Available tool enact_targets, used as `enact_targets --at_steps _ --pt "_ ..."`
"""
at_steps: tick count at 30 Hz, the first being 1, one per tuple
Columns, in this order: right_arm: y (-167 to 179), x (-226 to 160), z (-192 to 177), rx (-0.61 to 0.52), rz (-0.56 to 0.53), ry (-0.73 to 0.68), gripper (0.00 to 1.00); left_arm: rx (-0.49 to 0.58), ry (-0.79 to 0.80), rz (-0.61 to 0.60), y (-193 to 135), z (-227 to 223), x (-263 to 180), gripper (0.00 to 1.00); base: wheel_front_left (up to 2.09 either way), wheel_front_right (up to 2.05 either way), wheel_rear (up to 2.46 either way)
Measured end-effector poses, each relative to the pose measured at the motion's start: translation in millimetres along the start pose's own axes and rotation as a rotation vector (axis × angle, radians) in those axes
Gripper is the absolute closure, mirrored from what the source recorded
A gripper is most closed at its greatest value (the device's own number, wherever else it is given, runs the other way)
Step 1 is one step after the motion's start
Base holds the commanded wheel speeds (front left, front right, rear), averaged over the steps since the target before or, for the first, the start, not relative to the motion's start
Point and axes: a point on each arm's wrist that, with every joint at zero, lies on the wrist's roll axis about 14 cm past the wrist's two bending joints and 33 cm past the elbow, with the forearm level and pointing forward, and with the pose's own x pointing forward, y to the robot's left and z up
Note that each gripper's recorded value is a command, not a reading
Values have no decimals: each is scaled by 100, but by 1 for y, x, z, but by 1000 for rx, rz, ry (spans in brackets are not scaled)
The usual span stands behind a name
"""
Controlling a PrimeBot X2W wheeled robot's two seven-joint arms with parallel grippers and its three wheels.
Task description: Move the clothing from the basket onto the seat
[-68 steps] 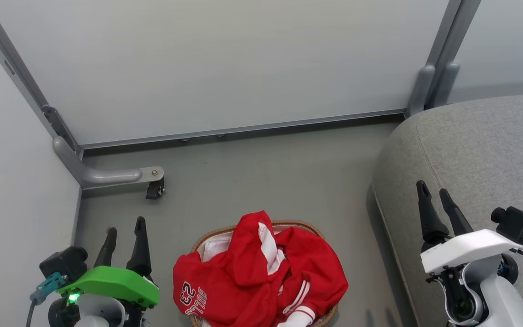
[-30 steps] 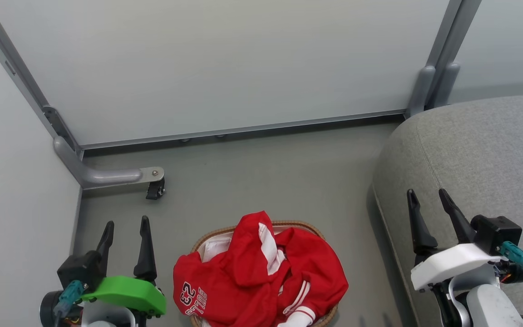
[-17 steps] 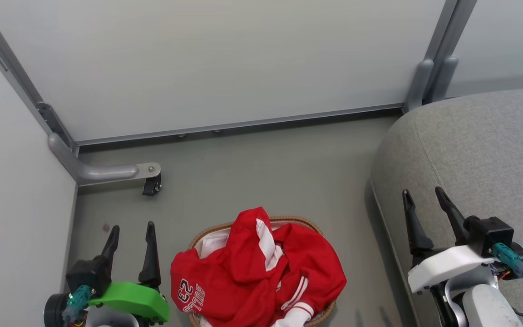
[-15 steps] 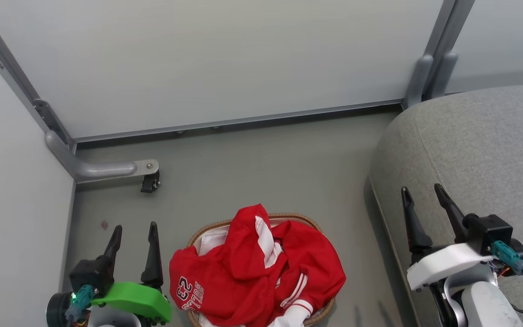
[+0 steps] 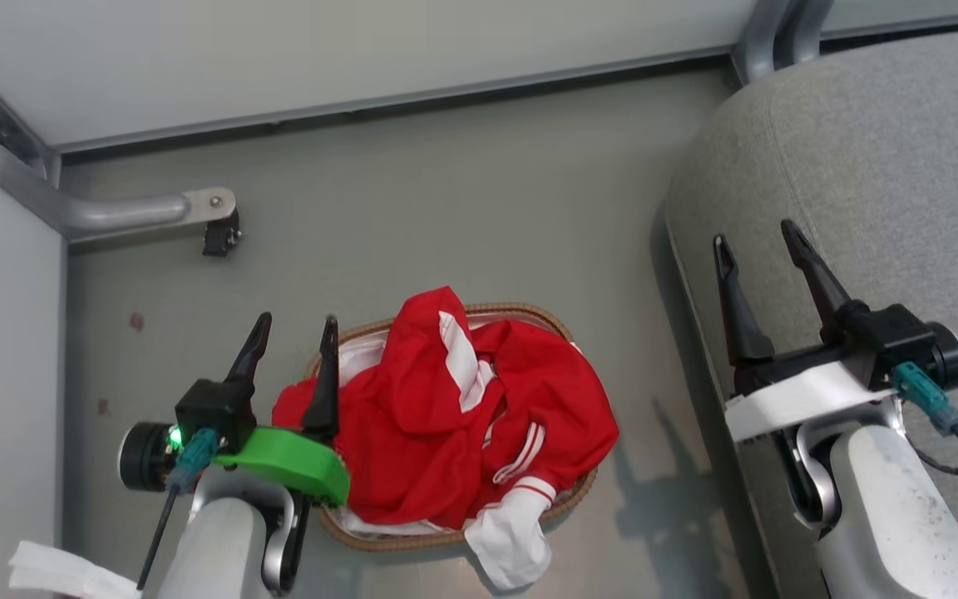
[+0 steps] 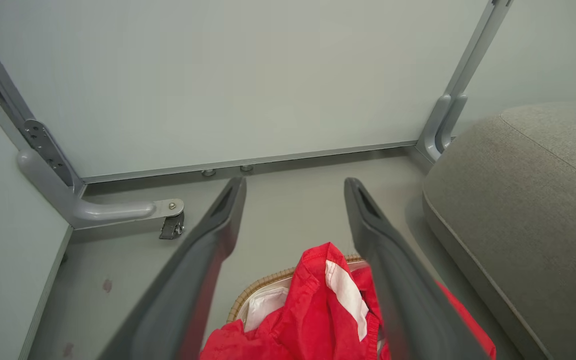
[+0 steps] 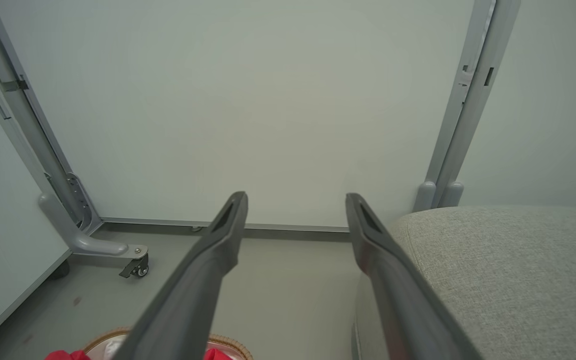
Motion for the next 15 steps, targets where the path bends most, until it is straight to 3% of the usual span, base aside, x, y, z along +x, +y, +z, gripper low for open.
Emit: enact_targets --at_steps 15 --pt "-23 46 -33 22 -25 7 0 -11 182 -198 -43 -81 75 0 0 0 0"
